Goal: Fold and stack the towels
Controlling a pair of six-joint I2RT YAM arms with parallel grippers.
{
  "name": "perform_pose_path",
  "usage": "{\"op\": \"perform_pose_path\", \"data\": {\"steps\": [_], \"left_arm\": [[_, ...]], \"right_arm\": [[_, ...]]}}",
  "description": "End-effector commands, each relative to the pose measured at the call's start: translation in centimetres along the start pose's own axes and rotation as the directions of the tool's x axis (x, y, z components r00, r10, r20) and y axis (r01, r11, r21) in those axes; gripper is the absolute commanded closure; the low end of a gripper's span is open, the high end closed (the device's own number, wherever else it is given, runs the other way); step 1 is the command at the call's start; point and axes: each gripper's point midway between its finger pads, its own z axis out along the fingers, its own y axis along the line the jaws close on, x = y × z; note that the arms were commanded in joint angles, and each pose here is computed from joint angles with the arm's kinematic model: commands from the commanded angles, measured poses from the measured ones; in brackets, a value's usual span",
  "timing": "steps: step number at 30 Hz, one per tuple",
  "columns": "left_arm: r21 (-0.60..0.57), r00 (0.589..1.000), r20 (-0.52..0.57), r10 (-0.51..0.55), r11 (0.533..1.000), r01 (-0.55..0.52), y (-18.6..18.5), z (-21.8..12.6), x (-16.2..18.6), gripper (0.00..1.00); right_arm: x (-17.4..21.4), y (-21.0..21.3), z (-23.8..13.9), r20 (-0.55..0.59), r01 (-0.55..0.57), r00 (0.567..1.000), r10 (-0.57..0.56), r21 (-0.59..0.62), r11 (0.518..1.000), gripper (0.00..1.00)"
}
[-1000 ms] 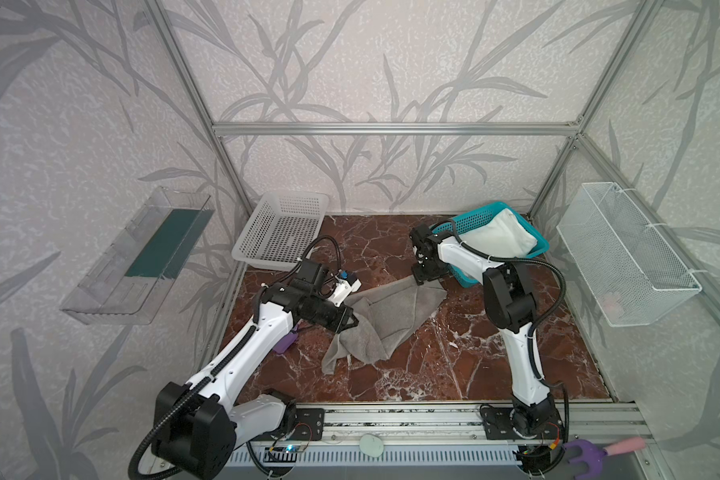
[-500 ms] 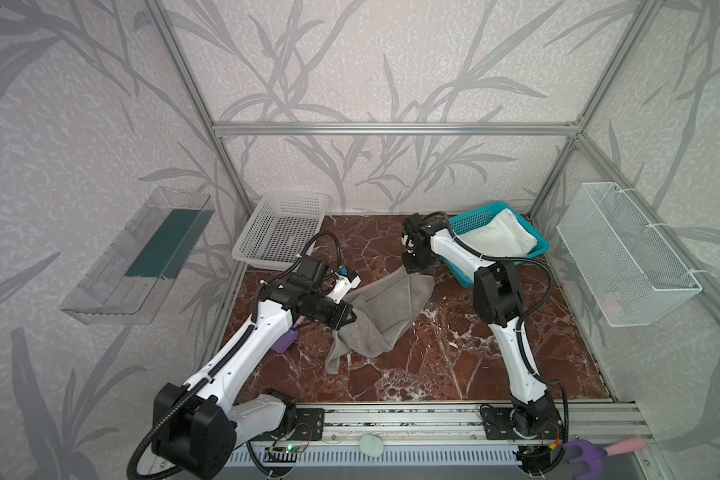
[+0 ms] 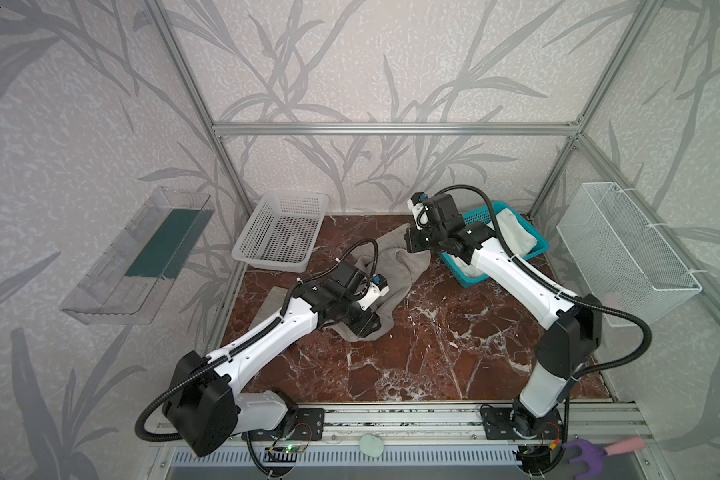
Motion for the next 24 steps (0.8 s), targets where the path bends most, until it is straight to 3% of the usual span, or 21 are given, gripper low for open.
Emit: {"op": "perform_pose_path", "data": {"steps": [1, 4, 9, 11, 15, 18, 21, 24], "left_arm": [[-0.158, 0.988, 0.157, -0.005, 0.987, 0.030, 2.3, -2.8, -2.5, 0.32], [-0.171, 0.962, 0.264, -0.075, 0.978, 0.123, 4.1, -4.5, -4.0, 0.31], [-0.092, 0.903, 0.322, -0.283, 0.940, 0.328, 8.4, -3.3, -7.0, 0.37], [-0.102, 0.907, 0.295, -0.301, 0.934, 0.343, 9.8, -1.8, -8.5, 0.40], [-0.037, 0.944, 0.208, -0.254, 0.963, 0.267, 10.8, 2.1, -12.5, 0.41], [-0.058, 0.954, 0.175, -0.242, 0.965, 0.256, 13.1, 5.3, -13.9, 0.36], [0.037, 0.899, 0.189, -0.395, 0.918, 0.395, 15.8, 7.6, -15.2, 0.35], [0.120, 0.806, 0.212, -0.553, 0.833, 0.540, 17.9, 9.1, -16.1, 0.35]], "right_arm": [[8.0, -2.5, 4.2, -0.125, -0.090, 0.988, 0.091, 0.020, 0.996, 1.00], [14.2, -4.6, 5.3, -0.232, -0.106, 0.965, 0.120, 0.070, 0.992, 1.00], [19.3, -6.7, 6.1, -0.316, -0.103, 0.938, 0.142, 0.137, 0.985, 1.00], [20.2, -7.2, 6.3, -0.330, -0.098, 0.933, 0.145, 0.155, 0.983, 1.00], [21.1, -7.7, 6.6, -0.343, -0.083, 0.929, 0.138, 0.170, 0.982, 1.00], [21.5, -7.8, 6.7, -0.350, -0.076, 0.928, 0.132, 0.169, 0.983, 1.00], [21.6, -7.8, 6.7, -0.356, -0.068, 0.926, 0.124, 0.165, 0.984, 1.00], [21.8, -8.1, 6.6, -0.366, -0.043, 0.925, 0.105, 0.173, 0.984, 1.00]]}}
